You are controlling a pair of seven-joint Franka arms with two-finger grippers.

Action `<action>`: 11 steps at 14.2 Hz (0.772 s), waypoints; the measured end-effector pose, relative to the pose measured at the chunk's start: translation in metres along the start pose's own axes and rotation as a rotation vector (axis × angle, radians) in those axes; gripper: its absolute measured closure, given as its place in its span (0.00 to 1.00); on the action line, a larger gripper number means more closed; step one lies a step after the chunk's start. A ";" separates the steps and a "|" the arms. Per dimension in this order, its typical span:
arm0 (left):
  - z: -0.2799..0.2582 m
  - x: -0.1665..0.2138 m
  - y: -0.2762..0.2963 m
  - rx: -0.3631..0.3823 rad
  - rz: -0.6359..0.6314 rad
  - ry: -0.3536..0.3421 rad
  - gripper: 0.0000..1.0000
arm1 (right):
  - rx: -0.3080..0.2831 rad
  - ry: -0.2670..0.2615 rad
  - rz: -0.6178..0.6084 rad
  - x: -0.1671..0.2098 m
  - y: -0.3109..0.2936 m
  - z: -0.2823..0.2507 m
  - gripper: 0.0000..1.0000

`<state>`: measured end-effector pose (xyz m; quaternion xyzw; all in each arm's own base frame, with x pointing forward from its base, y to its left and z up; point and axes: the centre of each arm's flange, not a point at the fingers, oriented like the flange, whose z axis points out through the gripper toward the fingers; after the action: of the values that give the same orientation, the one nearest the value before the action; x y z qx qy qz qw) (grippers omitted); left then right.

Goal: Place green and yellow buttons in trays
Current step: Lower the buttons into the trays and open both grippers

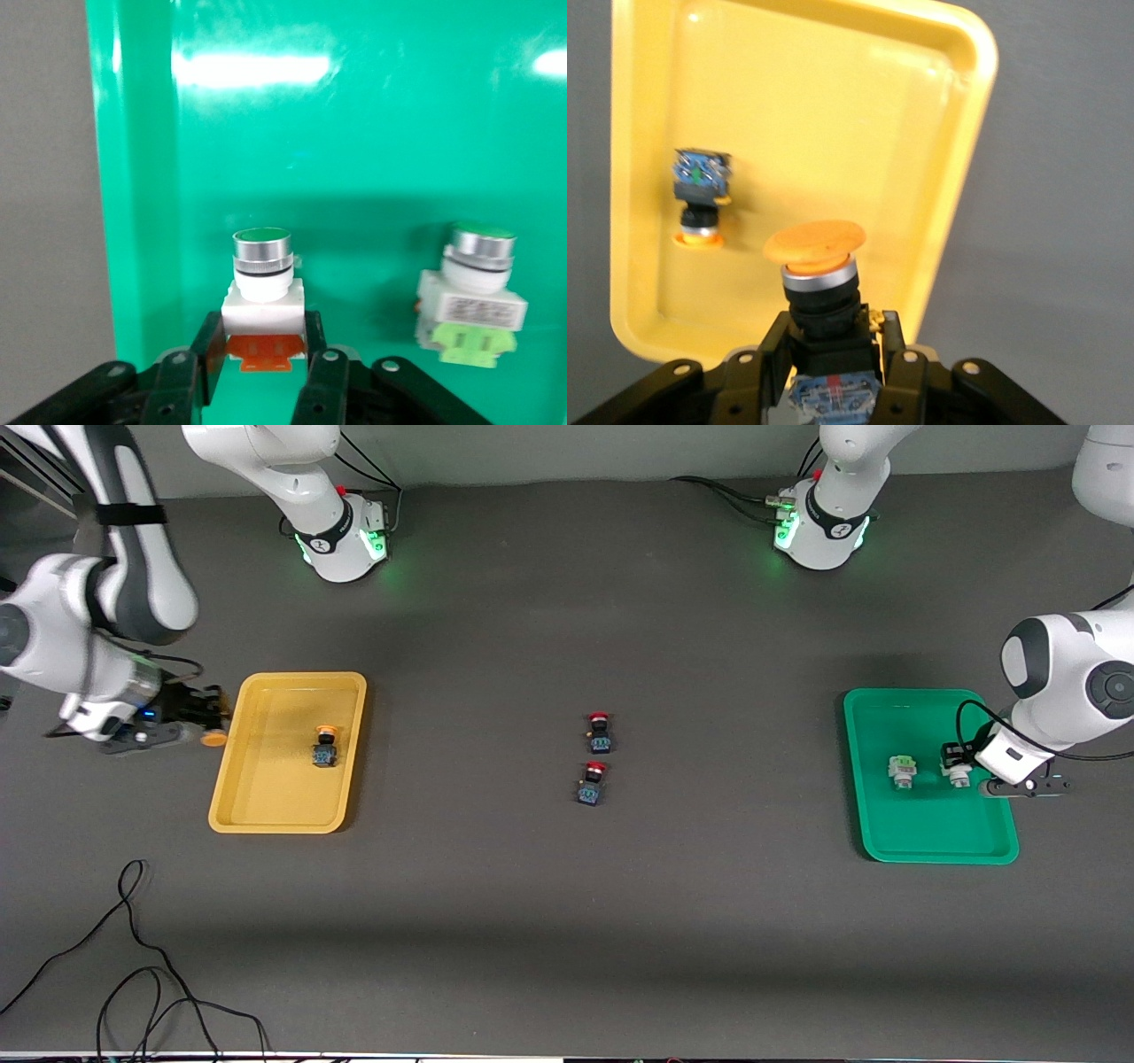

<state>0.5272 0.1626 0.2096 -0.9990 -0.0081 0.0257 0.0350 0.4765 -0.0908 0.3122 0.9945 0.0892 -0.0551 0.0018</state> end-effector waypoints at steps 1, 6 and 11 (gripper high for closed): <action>-0.002 0.001 -0.002 0.002 0.006 0.002 0.44 | -0.007 0.012 0.002 0.003 -0.005 0.009 0.56; -0.067 0.024 -0.014 0.054 0.006 -0.095 0.00 | -0.042 0.045 0.011 0.009 0.000 0.089 0.56; -0.220 0.045 0.006 0.068 0.013 -0.174 0.00 | -0.001 0.021 0.236 0.013 -0.008 0.126 0.56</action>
<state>0.5838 0.1424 0.4257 -0.9913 -0.0036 0.1128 0.0678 0.4737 -0.0826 0.1861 0.9986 -0.0287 -0.0442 0.0078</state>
